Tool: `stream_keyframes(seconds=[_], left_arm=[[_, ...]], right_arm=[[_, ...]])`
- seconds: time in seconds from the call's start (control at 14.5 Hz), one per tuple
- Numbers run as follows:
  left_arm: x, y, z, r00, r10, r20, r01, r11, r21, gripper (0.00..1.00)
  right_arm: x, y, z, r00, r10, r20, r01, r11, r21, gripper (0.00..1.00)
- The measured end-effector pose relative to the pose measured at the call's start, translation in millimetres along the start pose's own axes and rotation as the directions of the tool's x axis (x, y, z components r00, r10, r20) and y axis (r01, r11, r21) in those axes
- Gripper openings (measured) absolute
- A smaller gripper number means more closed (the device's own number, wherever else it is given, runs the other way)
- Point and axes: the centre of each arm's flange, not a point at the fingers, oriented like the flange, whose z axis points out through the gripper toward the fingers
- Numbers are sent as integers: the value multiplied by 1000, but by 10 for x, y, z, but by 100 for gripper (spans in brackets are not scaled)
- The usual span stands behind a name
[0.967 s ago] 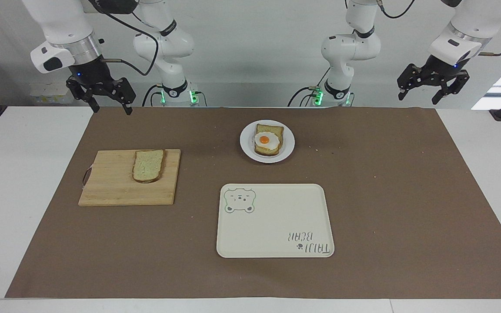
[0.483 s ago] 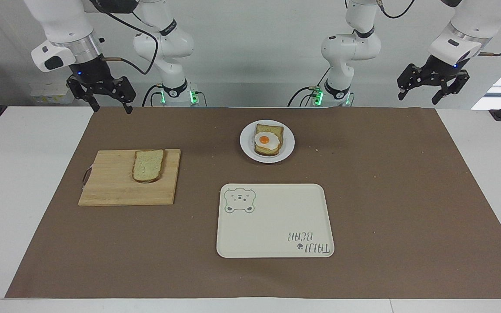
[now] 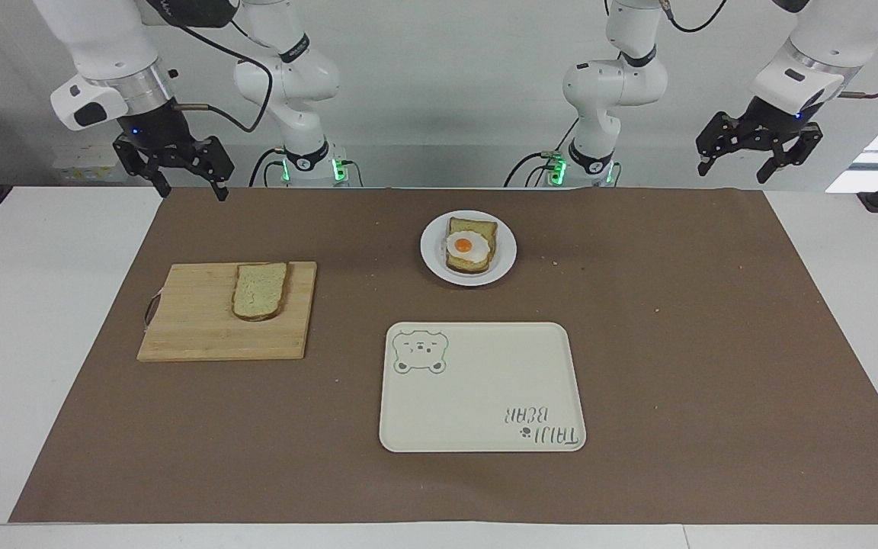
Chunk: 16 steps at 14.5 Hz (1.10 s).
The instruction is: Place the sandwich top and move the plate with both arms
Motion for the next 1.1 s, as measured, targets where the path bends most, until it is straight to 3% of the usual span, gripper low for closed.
stream_keyframes(seconds=[0.41, 0.76, 1.1], left_arm=[[0, 0, 0, 1000, 0, 0, 0, 1000, 0, 100], [0, 0, 0, 1000, 0, 0, 0, 1000, 0, 100], [0, 0, 0, 1000, 0, 0, 0, 1000, 0, 100]], right_arm=[[218, 129, 1030, 1000, 26, 4, -26, 1000, -4, 100], [402, 200, 1516, 1000, -1, 22, 1, 1000, -10, 100], [382, 238, 1974, 999, -34, 42, 35, 999, -11, 100]])
